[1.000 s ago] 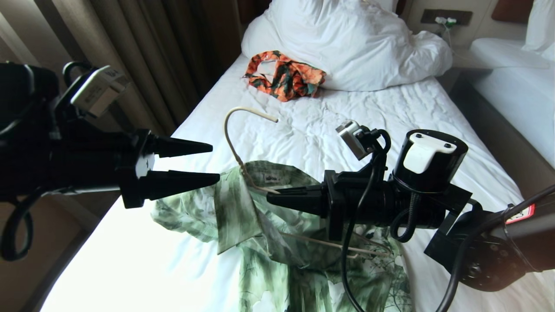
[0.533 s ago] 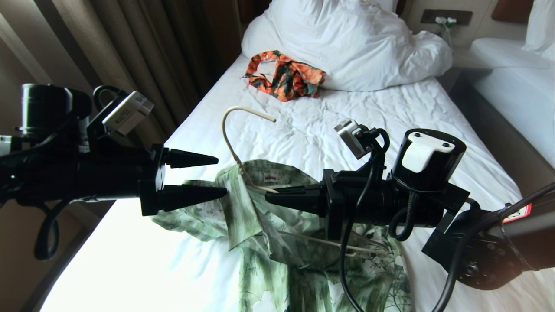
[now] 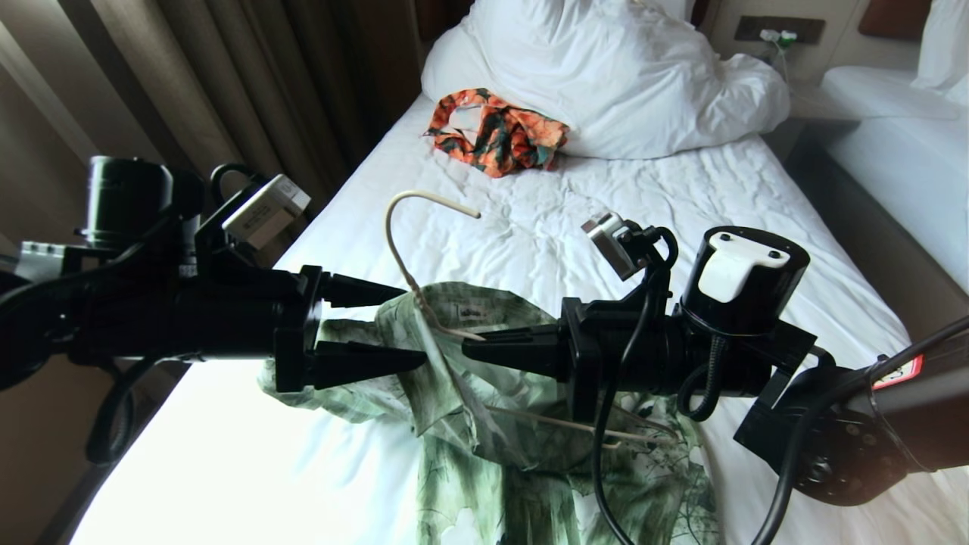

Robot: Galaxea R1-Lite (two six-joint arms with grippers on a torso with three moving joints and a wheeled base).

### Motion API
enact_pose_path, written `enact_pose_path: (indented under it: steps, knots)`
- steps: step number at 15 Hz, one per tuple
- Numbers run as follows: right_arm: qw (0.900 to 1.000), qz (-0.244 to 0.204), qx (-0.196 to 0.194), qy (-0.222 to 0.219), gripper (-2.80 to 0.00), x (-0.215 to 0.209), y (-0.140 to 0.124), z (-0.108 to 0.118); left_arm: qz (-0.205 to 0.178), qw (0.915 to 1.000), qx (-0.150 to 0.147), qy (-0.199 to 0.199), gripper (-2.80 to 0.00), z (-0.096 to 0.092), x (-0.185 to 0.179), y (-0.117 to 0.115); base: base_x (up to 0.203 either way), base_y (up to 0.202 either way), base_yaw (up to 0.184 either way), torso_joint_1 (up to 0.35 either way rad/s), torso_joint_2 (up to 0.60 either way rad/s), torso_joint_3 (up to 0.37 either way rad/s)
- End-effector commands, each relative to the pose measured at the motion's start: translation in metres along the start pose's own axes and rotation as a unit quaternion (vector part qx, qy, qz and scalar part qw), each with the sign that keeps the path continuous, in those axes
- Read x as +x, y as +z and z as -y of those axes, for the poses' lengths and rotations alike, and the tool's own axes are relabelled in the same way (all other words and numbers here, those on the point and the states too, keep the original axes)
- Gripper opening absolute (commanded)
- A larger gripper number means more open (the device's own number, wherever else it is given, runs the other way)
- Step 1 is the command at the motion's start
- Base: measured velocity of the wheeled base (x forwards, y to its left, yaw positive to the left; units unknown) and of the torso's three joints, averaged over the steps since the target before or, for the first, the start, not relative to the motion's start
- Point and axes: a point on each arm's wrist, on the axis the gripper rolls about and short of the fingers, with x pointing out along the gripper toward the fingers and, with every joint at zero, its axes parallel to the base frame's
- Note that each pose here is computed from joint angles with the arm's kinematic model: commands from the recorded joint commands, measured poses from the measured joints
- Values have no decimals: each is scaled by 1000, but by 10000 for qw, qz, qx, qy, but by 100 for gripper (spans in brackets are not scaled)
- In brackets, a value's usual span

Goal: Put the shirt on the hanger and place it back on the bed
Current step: Hook the other side of the shirt onto the hanger

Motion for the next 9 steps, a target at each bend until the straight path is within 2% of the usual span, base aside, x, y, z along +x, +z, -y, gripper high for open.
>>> enact_pose_path:
  steps: [1, 4, 9]
  knots:
    - [10000, 21, -27, 31, -280, 0, 1, -1, -36, 9998, -22, -206, 0, 7, 11, 2, 0, 0, 0, 0, 0, 0]
    - [10000, 26, -32, 33, -280, 0, 2, -1, -167, 9997, -49, -165, 0, 10, 19, 1, 0, 0, 0, 0, 0, 0]
    - [10000, 17, -28, 78, -280, 2, 1, -3, -156, 9997, -23, -172, 0, 11, 19, 1, 0, 0, 0, 0, 0, 0]
